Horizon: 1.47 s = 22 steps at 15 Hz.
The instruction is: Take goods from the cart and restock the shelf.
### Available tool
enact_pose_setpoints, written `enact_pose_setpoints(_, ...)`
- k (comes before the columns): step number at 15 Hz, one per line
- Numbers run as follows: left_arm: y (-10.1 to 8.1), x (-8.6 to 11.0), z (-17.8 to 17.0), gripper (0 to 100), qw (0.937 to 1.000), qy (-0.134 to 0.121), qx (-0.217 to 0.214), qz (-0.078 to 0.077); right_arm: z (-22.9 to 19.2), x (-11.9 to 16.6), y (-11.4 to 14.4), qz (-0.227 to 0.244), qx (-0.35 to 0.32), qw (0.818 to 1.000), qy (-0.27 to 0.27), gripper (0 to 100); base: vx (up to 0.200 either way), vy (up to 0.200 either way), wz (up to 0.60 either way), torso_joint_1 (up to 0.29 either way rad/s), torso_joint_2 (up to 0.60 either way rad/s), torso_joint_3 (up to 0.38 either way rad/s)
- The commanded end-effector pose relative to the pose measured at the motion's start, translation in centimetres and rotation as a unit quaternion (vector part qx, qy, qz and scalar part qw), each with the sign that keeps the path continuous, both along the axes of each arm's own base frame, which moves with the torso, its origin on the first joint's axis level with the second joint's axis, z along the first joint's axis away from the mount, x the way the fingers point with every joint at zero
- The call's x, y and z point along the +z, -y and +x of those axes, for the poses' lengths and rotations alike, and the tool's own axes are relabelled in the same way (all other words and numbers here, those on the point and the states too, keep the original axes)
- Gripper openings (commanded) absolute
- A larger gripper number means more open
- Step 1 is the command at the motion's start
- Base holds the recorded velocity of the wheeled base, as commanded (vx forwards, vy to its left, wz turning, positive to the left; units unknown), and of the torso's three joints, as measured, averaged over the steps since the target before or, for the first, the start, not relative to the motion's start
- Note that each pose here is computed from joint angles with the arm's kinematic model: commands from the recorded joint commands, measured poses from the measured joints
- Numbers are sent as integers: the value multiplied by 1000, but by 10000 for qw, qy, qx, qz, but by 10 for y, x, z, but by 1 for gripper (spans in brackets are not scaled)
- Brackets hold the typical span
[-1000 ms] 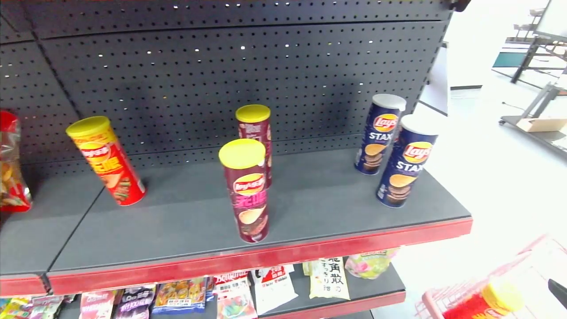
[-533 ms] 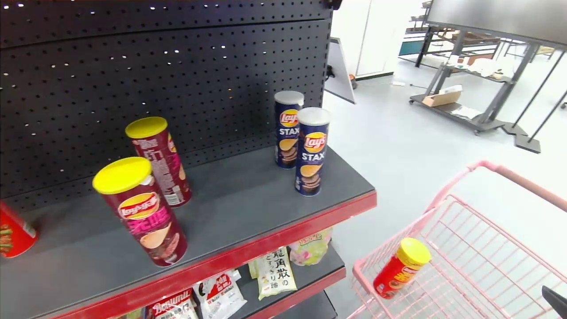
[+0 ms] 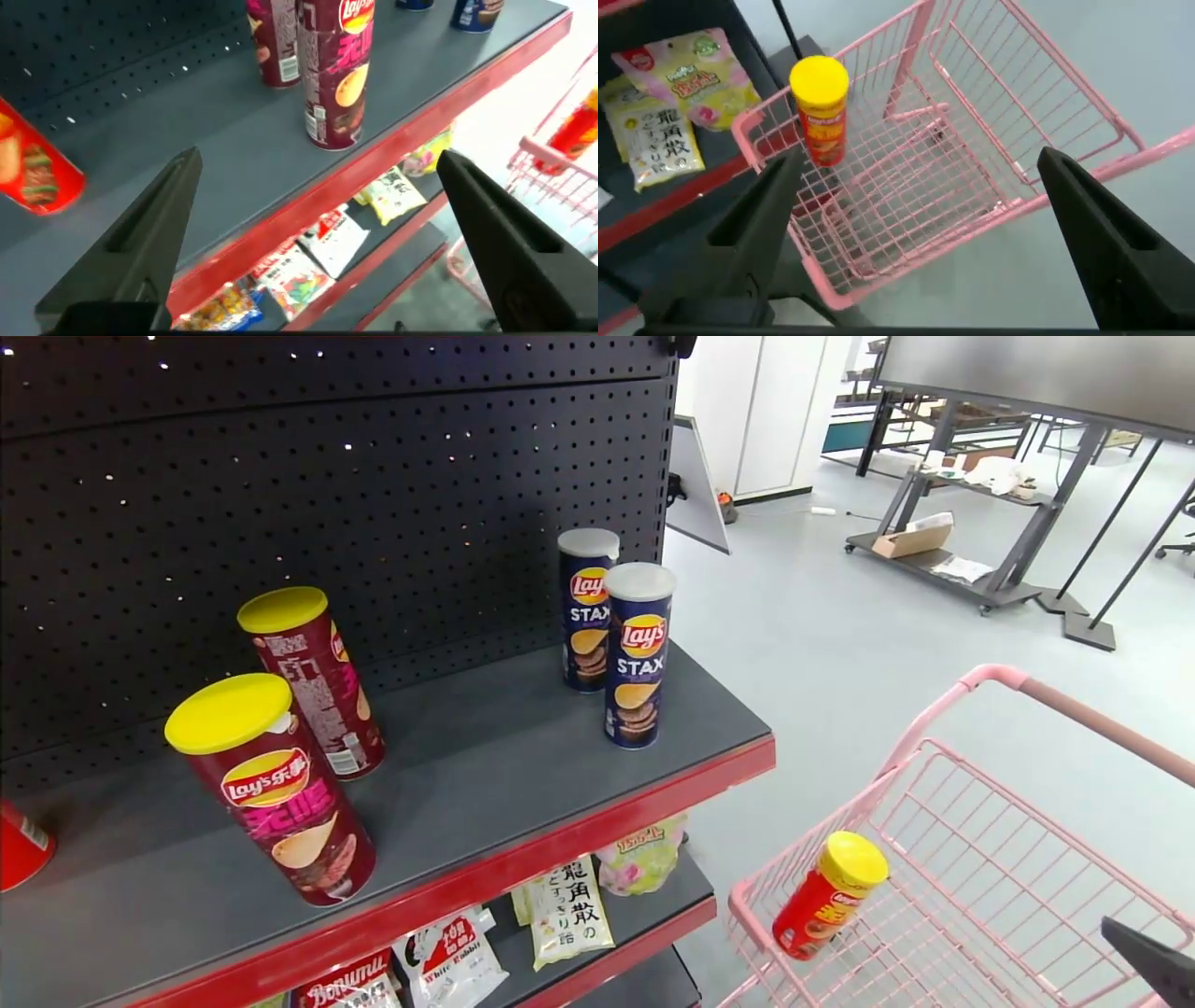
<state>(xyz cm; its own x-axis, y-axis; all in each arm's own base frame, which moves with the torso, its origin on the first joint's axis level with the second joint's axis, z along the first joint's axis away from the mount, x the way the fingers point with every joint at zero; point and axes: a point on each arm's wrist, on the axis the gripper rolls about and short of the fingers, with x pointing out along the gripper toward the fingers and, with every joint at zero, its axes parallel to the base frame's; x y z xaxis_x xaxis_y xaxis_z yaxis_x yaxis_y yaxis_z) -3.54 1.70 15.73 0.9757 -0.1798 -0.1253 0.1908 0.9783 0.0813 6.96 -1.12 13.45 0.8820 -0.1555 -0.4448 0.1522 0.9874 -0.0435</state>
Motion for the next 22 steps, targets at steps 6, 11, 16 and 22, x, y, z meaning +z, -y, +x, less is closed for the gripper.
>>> enact_pose_setpoints(6,-2,-5,-4,100,9999,115,61,-55,42,-36,-2,761,663,9884,-1134,100,0,0,0,0,0,0)
enact_pose_setpoints(11,-2,-8,-5,100,9999,79,69,-42,55,-43,-16,818,1167,9798,-1402,100,0,0,0,0,0,0)
enact_pose_setpoints(16,-1,-12,-3,100,10000,23,68,-13,92,-61,-21,493,1261,9809,-1397,100,0,0,0,0,0,0)
enact_pose_setpoints(22,-1,-13,-3,100,10000,-6,75,-2,89,-56,-19,323,1162,9850,-1235,100,0,0,0,0,0,0)
